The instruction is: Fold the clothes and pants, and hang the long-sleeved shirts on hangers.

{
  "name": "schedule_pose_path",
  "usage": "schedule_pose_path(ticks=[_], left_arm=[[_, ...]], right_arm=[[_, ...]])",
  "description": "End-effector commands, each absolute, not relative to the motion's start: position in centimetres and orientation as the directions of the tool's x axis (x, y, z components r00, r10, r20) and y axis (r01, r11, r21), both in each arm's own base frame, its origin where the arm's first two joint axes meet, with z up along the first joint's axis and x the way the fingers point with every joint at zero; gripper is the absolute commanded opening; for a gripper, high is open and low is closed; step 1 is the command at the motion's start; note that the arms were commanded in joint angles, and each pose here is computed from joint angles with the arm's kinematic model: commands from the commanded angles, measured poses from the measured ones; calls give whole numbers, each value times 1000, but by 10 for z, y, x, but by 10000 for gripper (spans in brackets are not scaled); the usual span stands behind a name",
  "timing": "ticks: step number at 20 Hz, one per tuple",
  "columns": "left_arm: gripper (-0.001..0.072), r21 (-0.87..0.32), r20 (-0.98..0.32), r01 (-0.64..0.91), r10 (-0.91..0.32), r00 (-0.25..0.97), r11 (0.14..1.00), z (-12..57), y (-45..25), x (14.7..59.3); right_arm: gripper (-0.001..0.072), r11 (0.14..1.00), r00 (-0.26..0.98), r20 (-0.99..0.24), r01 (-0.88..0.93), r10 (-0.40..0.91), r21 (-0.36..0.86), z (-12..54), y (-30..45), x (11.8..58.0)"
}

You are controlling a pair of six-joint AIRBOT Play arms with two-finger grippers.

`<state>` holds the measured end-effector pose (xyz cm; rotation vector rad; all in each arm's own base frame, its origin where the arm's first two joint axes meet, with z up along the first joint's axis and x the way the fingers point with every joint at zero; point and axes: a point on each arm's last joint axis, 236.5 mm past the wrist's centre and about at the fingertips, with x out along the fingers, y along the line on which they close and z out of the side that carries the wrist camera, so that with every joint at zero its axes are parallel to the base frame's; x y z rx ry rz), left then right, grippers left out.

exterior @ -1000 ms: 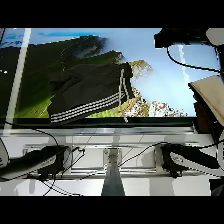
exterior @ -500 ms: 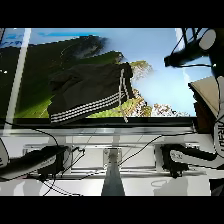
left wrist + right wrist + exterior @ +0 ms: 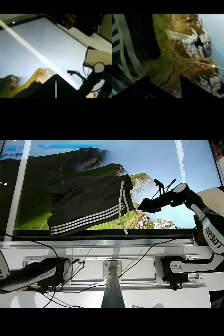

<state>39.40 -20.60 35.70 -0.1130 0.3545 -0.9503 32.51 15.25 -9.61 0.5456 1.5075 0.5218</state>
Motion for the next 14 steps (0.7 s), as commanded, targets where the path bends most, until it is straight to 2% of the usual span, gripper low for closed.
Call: schedule_pose_path(ticks=[1,3,4,6,7,8,9,11,12,14], left_arm=[[7,-182,-365,719,-725,584,671,330,-176,407],[6,-140,-495,639,-612,617,757,299,-135,415],[6,-85,-582,576,-510,634,813,278,-104,418],[6,102,-793,321,-118,597,942,225,1,413],[6,191,-866,153,92,492,970,203,57,395],[7,229,-905,51,193,379,972,188,92,374],[7,166,-927,1,156,340,986,175,102,366],[7,-29,-982,-31,-23,187,999,140,94,331],[6,-111,-991,-66,-104,89,992,121,93,307],[6,-274,-962,-149,-274,17,950,91,81,279]], right_arm=[[454,702,50,-712,125,701,701,-111,190,334],[454,674,89,-687,142,721,725,-110,196,344],[452,678,104,-692,141,715,722,-110,194,349],[452,681,119,-693,130,711,721,-109,196,356],[450,688,134,-698,115,704,716,-108,197,362],[446,692,144,-699,102,700,714,-106,197,367],[430,693,151,-697,89,701,716,-102,198,371],[255,704,151,-702,54,696,708,-99,197,375],[220,707,155,-704,43,693,706,-98,196,376],[158,714,160,-705,-2,691,700,-98,196,377]])
